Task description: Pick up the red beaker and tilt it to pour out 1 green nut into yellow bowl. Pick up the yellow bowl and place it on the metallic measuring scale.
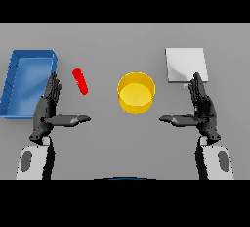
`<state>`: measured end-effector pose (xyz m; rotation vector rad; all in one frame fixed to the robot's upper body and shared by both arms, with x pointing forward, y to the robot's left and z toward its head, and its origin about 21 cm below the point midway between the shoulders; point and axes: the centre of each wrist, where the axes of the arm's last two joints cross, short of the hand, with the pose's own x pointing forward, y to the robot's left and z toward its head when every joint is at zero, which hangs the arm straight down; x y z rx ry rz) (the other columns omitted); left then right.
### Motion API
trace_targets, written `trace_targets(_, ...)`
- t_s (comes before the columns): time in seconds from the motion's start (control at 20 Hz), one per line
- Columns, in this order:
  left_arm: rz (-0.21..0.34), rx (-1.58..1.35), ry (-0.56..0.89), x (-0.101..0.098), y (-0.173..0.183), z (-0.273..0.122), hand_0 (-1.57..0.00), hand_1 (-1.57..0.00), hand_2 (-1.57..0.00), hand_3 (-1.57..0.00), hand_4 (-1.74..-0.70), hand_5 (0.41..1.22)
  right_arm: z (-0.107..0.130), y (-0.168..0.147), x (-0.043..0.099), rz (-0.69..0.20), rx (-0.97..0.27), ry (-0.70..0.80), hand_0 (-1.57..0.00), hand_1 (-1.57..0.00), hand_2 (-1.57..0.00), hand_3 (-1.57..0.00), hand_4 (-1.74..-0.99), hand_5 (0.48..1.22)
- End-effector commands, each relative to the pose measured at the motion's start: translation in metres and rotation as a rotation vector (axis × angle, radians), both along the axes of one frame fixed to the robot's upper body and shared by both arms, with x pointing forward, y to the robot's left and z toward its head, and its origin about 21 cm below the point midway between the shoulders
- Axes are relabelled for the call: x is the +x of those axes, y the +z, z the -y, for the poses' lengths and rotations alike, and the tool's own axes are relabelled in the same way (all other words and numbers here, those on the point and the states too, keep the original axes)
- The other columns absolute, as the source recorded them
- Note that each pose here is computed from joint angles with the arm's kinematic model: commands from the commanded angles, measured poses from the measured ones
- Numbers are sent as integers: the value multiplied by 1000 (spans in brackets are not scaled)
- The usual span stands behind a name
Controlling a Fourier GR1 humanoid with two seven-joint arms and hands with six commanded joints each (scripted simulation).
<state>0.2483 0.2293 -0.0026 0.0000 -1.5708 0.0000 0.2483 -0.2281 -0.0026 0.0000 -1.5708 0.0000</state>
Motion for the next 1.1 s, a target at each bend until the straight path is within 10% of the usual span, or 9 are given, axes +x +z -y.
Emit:
trace_targets(0.0,1,0,1,0,0,0,1,1,1,1,-1204,652,1,0,0,0,0,-2,1,1,1,1,-1245,681)
trace_targets(0.65,10,192,-90,-26,20,0,1,1,1,1,-1230,662,7,10,-29,143,-317,57,1,1,1,1,-1245,681)
trace_targets(1.05,-30,203,-136,12,6,13,1,1,1,1,-1377,738,5,13,-27,151,-251,69,1,1,1,1,-1304,678)
